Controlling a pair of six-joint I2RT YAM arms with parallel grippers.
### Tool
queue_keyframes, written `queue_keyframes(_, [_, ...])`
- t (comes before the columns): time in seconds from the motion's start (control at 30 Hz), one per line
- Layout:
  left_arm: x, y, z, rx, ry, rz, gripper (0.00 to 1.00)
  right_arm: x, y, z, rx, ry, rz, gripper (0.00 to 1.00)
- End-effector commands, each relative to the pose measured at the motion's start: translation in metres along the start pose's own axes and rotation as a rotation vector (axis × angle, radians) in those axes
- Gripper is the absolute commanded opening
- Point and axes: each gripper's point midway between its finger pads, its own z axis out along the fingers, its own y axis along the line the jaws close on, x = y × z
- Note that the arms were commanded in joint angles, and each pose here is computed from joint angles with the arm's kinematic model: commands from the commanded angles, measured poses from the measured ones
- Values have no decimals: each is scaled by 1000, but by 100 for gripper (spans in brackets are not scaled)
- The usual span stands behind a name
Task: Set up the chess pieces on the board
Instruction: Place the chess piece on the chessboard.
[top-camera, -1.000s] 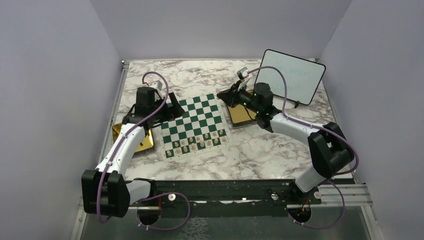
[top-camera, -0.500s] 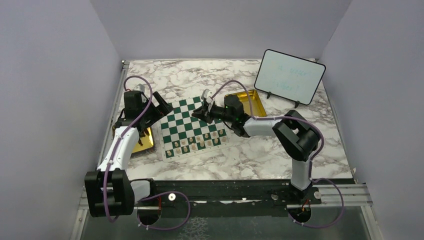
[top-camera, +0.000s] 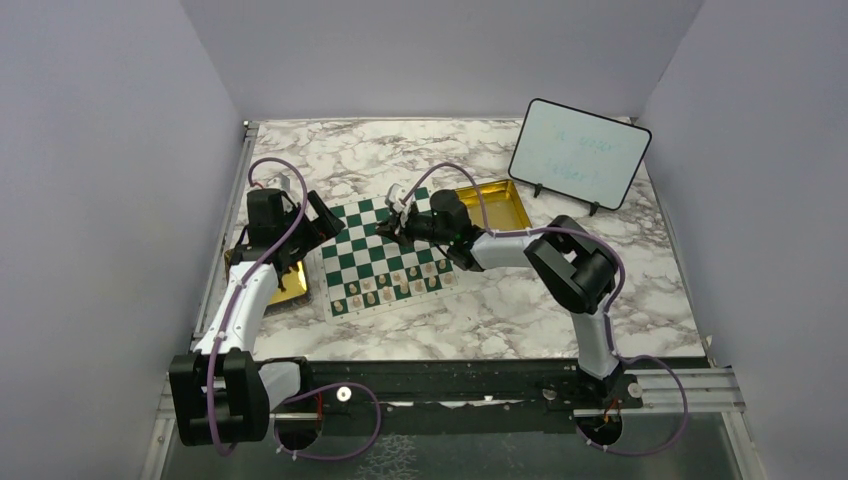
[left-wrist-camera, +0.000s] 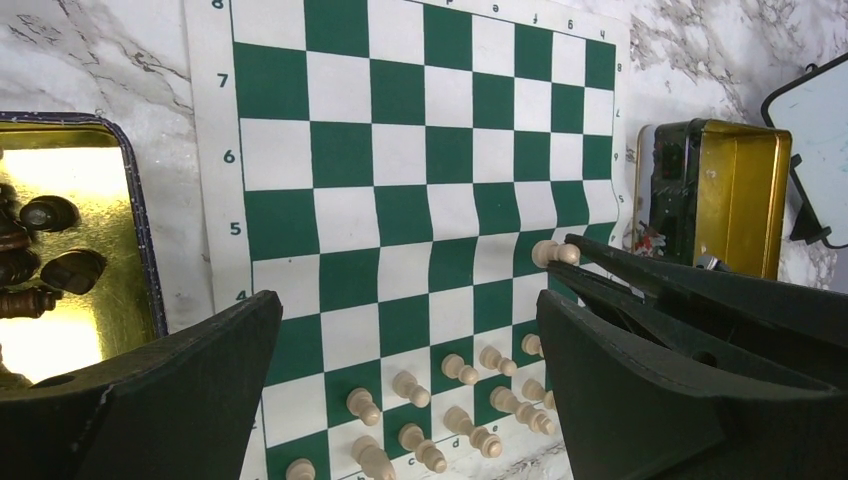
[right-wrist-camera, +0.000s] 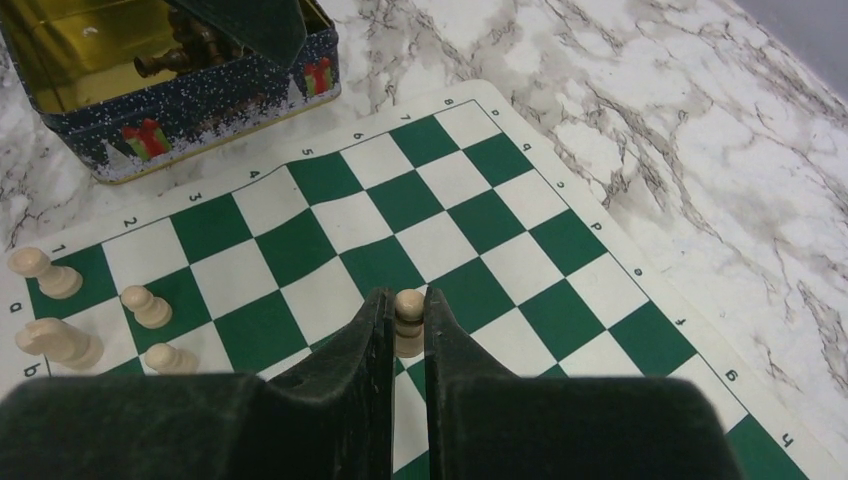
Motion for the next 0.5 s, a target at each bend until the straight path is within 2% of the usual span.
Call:
queue_keyframes(0.0, [-3, 2, -1, -1, -21, 27, 99, 8, -2, 2, 23, 25, -25, 15])
queue_keyframes(0.47, [-3, 2, -2, 2, -25, 32, 99, 41, -4, 7, 23, 114, -37, 19])
